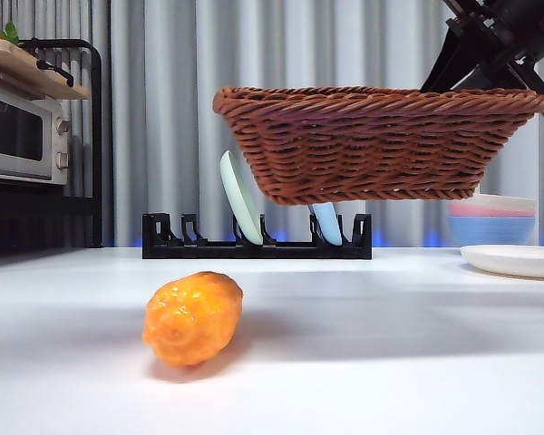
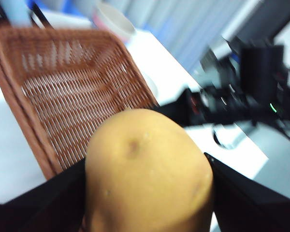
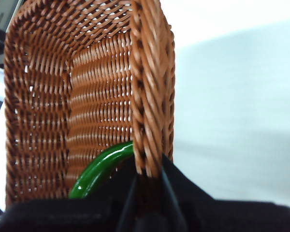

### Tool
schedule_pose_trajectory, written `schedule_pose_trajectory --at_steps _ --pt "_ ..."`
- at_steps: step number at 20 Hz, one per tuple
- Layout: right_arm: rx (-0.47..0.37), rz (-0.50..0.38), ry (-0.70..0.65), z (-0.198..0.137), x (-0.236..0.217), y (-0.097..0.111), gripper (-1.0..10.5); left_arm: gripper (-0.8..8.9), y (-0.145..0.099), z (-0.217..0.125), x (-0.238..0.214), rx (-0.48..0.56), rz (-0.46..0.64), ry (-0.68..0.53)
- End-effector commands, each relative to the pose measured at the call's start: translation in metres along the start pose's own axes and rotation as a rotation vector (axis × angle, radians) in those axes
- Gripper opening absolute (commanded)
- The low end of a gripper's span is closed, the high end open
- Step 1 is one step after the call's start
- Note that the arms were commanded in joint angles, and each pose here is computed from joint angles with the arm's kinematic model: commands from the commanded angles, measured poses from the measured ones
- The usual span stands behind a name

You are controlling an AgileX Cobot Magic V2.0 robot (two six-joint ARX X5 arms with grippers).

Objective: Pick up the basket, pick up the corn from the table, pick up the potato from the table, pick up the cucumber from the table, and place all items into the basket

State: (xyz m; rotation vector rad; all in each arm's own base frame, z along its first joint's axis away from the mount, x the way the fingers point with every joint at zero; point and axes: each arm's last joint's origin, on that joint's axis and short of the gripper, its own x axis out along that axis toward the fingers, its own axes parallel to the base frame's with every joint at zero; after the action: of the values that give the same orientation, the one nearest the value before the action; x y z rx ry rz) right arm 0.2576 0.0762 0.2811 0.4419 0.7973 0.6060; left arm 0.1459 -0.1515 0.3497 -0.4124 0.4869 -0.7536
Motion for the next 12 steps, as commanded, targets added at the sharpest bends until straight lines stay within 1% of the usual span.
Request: schedule_pose_trajectory --at_steps 1,4,7,8,10,11,12 --pt "-0.024 0.034 -0.001 0.001 0.001 0.008 -0.1 -0.07 -0.002 0.008 0.023 0.066 0.053 0.034" --pt "-0.034 0.047 0.016 -0.002 0.004 0.014 -0.1 -0.07 -0.006 0.023 0.058 0.191 0.177 0.104" --pt "-0.036 0.049 0.028 -0.004 0.005 0.016 -0.1 -0.07 -0.007 0.033 0.095 0.32 0.316 0.224" --pt "-0.034 0.049 0.03 -0.004 0.005 0.015 -0.1 -0.07 -0.006 0.034 0.106 0.353 0.342 0.26" --pt "-0.032 0.047 0.035 -0.004 0.005 0.015 -0.1 0.03 -0.003 0.03 0.125 0.422 0.349 0.338" --pt "-0.029 0.045 0.039 -0.005 0.005 0.015 -0.1 0.7 0.0 0.026 0.133 0.447 0.354 0.367" --pt "-0.027 0.043 0.044 -0.005 0.005 0.015 -0.1 2.24 0.003 0.023 0.137 0.449 0.361 0.389"
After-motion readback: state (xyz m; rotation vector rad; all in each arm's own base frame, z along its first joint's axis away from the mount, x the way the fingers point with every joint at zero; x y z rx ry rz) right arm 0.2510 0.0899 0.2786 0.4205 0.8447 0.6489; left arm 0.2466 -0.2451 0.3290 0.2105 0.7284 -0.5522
